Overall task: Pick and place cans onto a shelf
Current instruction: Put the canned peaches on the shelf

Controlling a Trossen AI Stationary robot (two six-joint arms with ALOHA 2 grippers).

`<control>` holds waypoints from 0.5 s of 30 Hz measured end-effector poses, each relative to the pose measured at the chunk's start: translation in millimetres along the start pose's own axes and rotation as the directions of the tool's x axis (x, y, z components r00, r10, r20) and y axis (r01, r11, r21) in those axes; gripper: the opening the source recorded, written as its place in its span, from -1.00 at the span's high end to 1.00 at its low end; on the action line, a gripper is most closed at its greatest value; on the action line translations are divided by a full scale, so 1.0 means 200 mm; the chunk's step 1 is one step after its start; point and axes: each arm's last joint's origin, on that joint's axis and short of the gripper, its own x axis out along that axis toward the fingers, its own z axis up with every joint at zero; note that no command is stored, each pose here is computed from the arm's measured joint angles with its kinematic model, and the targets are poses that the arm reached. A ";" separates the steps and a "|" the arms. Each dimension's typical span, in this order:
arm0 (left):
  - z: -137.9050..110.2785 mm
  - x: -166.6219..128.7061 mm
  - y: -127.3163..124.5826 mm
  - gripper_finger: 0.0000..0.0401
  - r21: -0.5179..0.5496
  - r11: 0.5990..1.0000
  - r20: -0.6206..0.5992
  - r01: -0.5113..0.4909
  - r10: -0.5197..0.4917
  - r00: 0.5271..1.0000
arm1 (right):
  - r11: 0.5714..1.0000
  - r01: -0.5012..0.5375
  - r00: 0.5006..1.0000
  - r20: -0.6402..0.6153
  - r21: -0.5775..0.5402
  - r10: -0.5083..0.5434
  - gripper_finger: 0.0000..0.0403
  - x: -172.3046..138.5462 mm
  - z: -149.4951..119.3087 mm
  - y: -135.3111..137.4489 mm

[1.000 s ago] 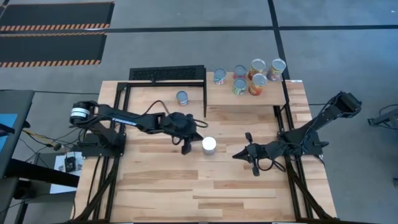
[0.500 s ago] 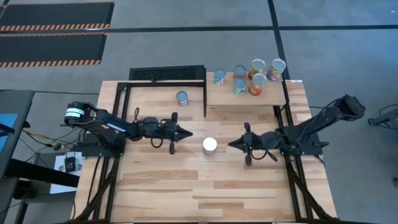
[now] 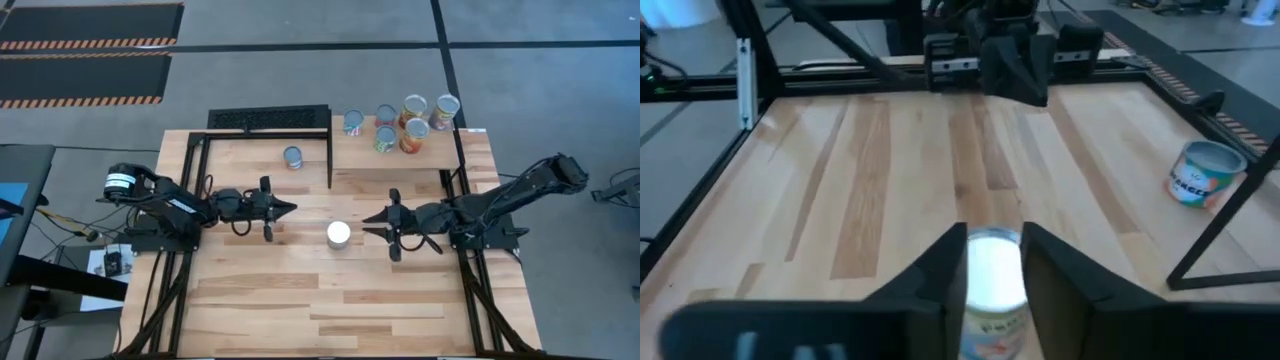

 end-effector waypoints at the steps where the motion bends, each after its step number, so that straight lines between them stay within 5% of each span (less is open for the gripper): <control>1: 0.00 -0.01 0.00 1.00 0.000 1.000 0.001 -0.005 0.005 1.000 | 1.000 0.010 1.000 -0.001 0.004 -0.010 0.34 0.01 0.01 0.00; 10: 0.00 -0.01 0.00 1.00 0.012 1.000 0.014 -0.002 0.002 1.000 | 0.997 0.062 0.980 -0.184 -0.054 -0.071 -0.17 0.20 0.07 0.04; 15: 0.00 -0.01 0.00 1.00 -0.008 1.000 0.003 0.002 -0.002 1.000 | 0.994 0.021 0.937 -0.343 -0.110 -0.058 -0.20 0.32 0.11 0.09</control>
